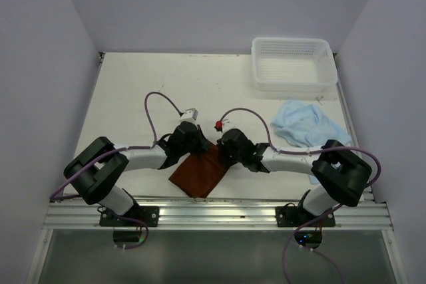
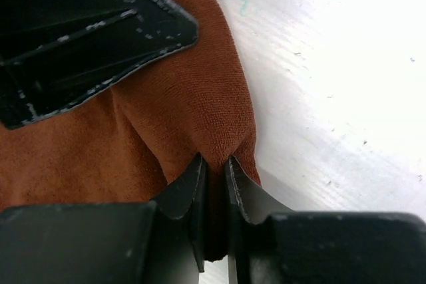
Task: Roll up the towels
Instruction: Roll the towel
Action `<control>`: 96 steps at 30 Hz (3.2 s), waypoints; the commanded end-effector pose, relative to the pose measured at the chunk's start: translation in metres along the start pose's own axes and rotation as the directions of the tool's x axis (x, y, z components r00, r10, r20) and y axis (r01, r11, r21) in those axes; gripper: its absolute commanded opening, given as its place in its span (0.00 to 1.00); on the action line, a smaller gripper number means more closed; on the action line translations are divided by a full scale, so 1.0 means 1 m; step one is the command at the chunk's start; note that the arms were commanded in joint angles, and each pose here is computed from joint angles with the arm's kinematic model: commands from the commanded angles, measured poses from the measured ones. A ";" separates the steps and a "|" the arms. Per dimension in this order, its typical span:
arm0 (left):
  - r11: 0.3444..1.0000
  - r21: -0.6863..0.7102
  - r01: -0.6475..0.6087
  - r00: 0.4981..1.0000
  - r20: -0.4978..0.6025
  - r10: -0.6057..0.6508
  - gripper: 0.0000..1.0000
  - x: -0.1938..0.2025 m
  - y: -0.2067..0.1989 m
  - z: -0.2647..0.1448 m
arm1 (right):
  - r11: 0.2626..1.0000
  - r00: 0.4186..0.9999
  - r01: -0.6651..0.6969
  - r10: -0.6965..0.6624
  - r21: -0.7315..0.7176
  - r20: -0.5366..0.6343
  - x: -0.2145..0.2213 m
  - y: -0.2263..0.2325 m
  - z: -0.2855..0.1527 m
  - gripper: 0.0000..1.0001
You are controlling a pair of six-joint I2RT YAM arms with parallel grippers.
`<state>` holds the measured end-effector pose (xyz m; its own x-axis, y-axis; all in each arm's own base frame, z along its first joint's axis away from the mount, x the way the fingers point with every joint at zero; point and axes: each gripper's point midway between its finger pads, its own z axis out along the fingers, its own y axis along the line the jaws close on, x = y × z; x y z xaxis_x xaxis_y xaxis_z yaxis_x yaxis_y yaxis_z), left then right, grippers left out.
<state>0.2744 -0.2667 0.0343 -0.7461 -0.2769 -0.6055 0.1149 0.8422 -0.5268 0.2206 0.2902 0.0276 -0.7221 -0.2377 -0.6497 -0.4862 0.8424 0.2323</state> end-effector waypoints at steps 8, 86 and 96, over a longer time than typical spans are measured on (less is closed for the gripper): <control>0.999 -0.022 -0.040 0.994 0.100 0.042 0.19 -0.057 -0.026 -0.006 | 0.975 0.989 0.123 -0.136 0.183 0.062 0.004 -0.002 -0.004 0.00; 0.994 -0.044 0.097 0.987 -0.122 -0.101 0.18 0.030 0.028 -0.015 | 0.860 0.906 0.230 -0.361 0.456 0.223 -0.040 0.043 -0.044 0.38; 0.994 -0.064 0.093 0.991 -0.093 -0.099 0.17 0.027 0.034 -0.016 | 0.997 0.967 0.019 -0.036 0.071 0.252 -0.057 0.052 -0.065 0.45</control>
<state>0.2570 -0.2548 0.0323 -0.7989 -0.3285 -0.5038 0.0574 0.7922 -0.6076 0.2057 0.3000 0.1107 -0.4681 -0.2849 -0.8365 -0.4284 0.9011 -0.0671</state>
